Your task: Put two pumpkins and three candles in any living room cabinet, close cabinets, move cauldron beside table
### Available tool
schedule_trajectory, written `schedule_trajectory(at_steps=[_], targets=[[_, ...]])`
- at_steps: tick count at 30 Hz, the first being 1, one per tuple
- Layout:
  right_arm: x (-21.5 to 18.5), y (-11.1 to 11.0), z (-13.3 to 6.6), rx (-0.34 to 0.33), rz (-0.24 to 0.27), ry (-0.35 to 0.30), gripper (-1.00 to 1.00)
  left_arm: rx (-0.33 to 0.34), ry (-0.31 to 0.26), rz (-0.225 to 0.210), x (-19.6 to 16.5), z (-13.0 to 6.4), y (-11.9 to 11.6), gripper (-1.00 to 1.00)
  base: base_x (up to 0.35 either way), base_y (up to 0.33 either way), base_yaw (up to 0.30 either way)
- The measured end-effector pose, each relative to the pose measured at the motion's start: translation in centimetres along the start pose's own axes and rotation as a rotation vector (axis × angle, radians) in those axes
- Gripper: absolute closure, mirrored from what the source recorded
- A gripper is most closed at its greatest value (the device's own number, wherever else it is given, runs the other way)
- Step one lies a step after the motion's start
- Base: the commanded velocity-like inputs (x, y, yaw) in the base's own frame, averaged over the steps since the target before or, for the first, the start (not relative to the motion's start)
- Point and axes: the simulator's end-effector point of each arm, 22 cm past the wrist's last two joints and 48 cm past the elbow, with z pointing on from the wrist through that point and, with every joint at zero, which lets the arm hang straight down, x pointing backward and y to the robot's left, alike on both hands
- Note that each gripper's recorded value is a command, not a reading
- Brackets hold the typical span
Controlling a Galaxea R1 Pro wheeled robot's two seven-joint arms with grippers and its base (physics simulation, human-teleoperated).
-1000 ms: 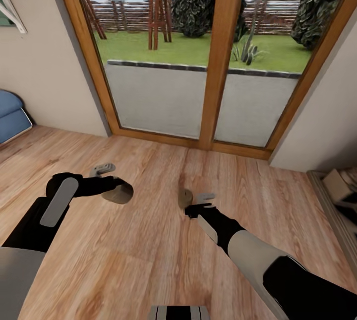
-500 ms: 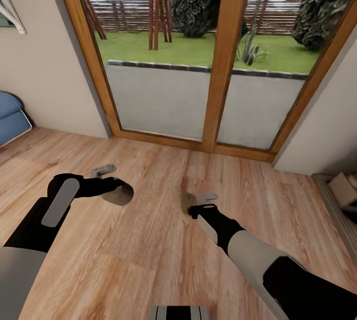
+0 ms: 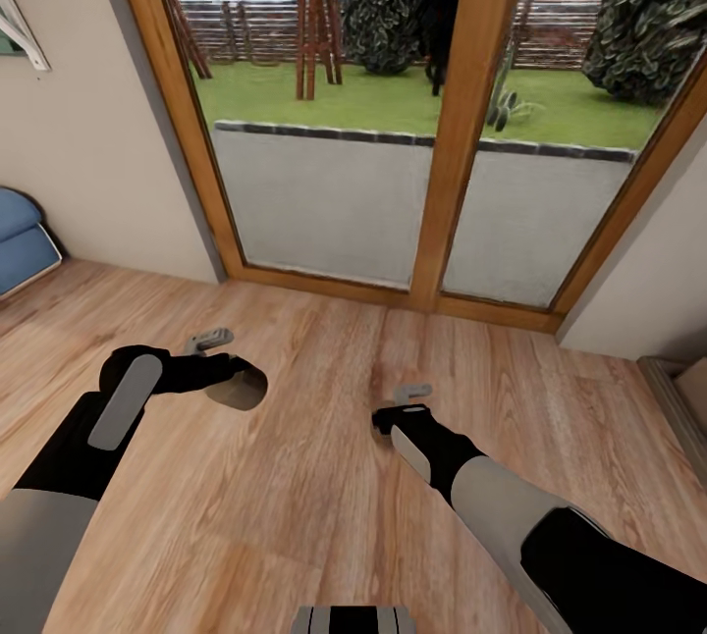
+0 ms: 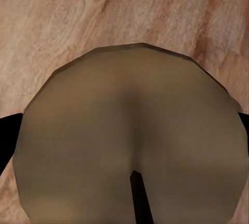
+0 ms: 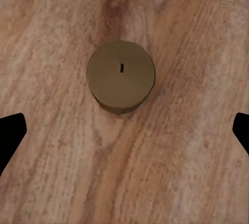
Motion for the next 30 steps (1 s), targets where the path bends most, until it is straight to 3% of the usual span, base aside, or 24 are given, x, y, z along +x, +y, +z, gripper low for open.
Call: schedule_trajectory(at_steps=[15,22,30], targets=[[0.0,0.0,0.0,0.001,-0.002,0.000,-1.00,0.007,0.005,-0.003,0.2,0.2,-0.4,1.00,0.295,0.001,0.000],[0.0,0.0,0.0,-0.001,-0.002,0.000,-1.00,0.008,0.004,-0.001,0.2,0.2,-0.5,1.00,0.035,0.000,0.000],[1.8,0.2,1.4,-0.005,-0.002,0.032,-1.00,-0.004,0.035,-0.006,1.5,1.9,0.2,1.00,0.002,0.000,0.000]])
